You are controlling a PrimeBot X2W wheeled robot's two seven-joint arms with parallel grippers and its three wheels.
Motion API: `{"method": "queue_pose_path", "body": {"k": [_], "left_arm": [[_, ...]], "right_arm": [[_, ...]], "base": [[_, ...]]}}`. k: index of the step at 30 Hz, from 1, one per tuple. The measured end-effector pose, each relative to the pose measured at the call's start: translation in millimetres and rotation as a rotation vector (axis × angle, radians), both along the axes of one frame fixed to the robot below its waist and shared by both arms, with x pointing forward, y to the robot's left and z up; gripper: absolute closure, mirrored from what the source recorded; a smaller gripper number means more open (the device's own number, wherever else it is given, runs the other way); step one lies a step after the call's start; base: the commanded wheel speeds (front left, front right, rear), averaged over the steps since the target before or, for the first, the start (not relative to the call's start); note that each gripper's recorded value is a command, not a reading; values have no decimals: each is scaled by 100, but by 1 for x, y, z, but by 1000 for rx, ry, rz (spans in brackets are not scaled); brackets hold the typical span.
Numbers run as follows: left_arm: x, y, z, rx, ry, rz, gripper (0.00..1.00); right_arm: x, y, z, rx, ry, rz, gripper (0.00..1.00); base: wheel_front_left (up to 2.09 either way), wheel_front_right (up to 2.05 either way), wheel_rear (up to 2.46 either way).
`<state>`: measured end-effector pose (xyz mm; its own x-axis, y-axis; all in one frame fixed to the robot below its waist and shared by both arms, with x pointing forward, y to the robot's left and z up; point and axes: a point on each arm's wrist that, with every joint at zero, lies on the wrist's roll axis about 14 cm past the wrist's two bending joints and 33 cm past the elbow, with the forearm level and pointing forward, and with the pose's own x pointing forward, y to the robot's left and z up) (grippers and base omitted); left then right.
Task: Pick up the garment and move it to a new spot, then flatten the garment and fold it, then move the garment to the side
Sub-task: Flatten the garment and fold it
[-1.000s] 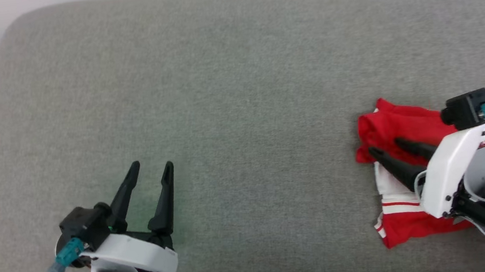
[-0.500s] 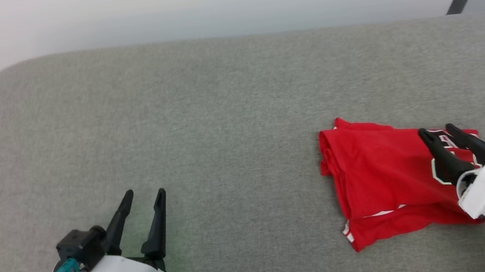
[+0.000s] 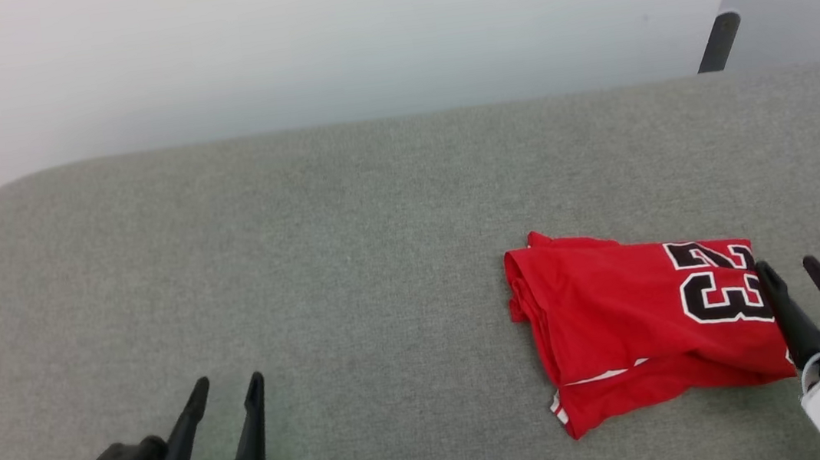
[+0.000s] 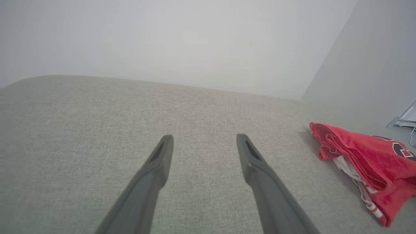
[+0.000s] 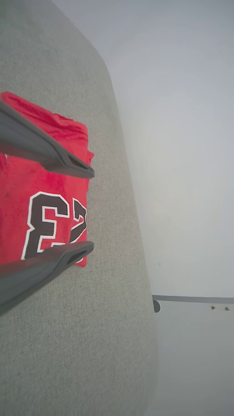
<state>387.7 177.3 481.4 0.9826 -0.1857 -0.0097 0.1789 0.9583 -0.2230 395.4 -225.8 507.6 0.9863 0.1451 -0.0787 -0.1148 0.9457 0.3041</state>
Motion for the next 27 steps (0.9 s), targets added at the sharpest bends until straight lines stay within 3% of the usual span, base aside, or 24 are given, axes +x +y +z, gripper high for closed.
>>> {"method": "queue_pose_path", "body": {"k": [27], "left_arm": [[-57, 19, 21, 54, -84, 79, 0]], "right_arm": [[-56, -4, 22, -39, -126, -77, 0]], "base": [[0, 0, 0]]}}
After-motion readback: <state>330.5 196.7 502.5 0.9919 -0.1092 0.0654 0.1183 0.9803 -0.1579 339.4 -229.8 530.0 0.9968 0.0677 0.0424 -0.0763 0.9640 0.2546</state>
